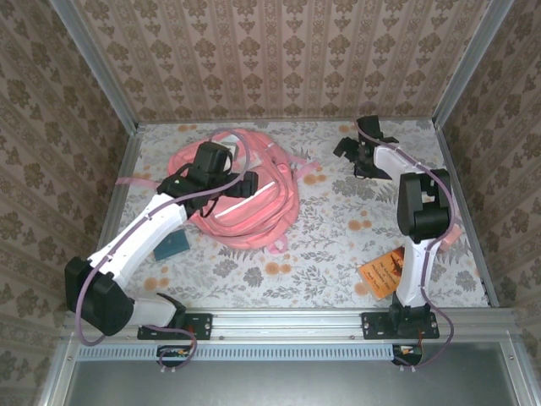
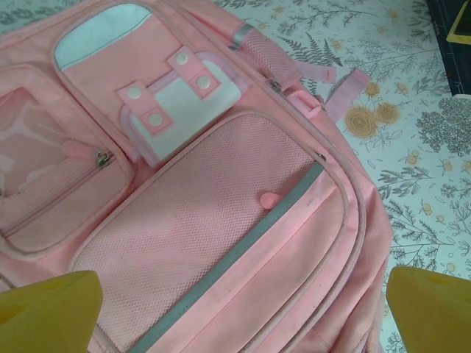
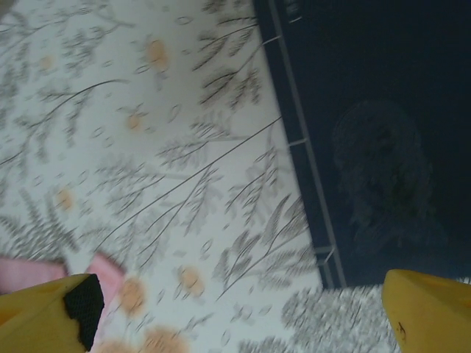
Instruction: Pack the student bag
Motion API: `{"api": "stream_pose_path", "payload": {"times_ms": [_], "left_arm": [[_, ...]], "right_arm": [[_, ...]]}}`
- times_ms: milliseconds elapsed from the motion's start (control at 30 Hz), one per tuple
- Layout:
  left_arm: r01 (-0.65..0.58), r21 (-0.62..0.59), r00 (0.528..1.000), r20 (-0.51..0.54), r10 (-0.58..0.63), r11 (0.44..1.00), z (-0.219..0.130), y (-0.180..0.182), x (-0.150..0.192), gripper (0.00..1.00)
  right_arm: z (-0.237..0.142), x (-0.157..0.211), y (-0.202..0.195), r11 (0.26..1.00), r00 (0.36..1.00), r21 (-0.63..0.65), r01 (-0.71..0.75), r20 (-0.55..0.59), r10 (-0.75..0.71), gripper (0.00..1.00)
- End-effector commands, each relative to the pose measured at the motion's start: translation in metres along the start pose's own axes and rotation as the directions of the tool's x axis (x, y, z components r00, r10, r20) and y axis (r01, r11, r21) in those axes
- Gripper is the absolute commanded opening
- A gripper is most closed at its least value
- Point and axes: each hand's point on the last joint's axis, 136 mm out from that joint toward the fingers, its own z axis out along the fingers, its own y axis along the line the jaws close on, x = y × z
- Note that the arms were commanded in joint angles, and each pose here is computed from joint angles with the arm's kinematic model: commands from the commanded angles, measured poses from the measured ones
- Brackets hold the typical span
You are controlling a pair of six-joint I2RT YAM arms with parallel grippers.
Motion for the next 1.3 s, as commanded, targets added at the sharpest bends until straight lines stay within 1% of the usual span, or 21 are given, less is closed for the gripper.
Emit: {"api": "stream_pose_path", "payload": {"times_ms": [0,100,200,300,400,467,600,800,933,1067,1133,1200,1267], "left_arm": [[0.058,0.013,0.998,-0.018,-0.058,0.998,-0.004,0.003,0.010,1.00],[0.082,0.017,0.996,-0.023,-0.082,0.996,-0.003,0.005,0.016,1.00],[0.143,0.007,0.989,-0.032,-0.142,0.990,-0.001,0.011,0.020,1.00],[0.162,-0.004,0.986,-0.046,-0.162,0.987,0.000,0.014,0.024,1.00],[0.172,-0.012,0.983,-0.059,-0.173,0.985,0.000,0.016,0.027,1.00],[0.182,-0.008,0.981,-0.066,-0.182,0.983,0.001,0.016,0.029,1.00],[0.184,-0.004,0.980,-0.078,-0.184,0.983,0.004,0.016,0.031,1.00],[0.201,0.007,0.976,-0.082,-0.200,0.979,0.010,0.013,0.027,1.00],[0.213,0.020,0.973,-0.095,-0.210,0.977,0.015,0.010,0.030,1.00],[0.209,0.043,0.972,-0.119,-0.203,0.977,0.020,0.005,0.033,1.00],[0.214,0.049,0.971,-0.124,-0.207,0.976,0.023,0.004,0.034,1.00],[0.222,0.059,0.969,-0.124,-0.214,0.973,0.027,0.002,0.034,1.00],[0.225,0.078,0.968,-0.130,-0.214,0.971,0.030,-0.002,0.034,1.00]], "right_arm": [[0.005,-0.001,-0.001,1.000,0.999,-0.014,0.016,-0.040,-0.016,0.98],[0.012,-0.002,-0.004,1.000,0.999,-0.002,0.015,-0.046,-0.015,0.98],[0.023,0.000,-0.011,1.000,0.997,0.021,0.006,-0.072,-0.004,0.98],[0.032,0.004,-0.015,0.999,0.995,0.040,0.009,-0.097,-0.005,0.98],[0.034,0.015,-0.019,0.999,0.990,0.054,-0.005,-0.142,0.013,0.97],[0.030,0.030,-0.026,0.996,0.980,0.085,-0.014,-0.197,0.031,0.96],[0.019,0.055,-0.026,0.996,0.968,0.074,-0.045,-0.244,0.062,0.94],[-0.001,0.111,-0.021,0.995,0.947,0.050,-0.089,-0.304,0.100,0.94],[-0.022,0.163,-0.017,0.993,0.931,0.053,-0.101,-0.346,0.114,0.91],[-0.055,0.224,-0.014,0.995,0.950,0.076,-0.060,-0.303,0.080,0.91],[-0.068,0.249,-0.015,0.995,0.956,0.079,-0.062,-0.283,0.082,0.91],[-0.079,0.268,-0.014,0.996,0.957,0.072,-0.061,-0.280,0.079,0.91],[-0.089,0.279,-0.009,0.998,0.955,0.051,-0.039,-0.290,0.053,0.90]]}}
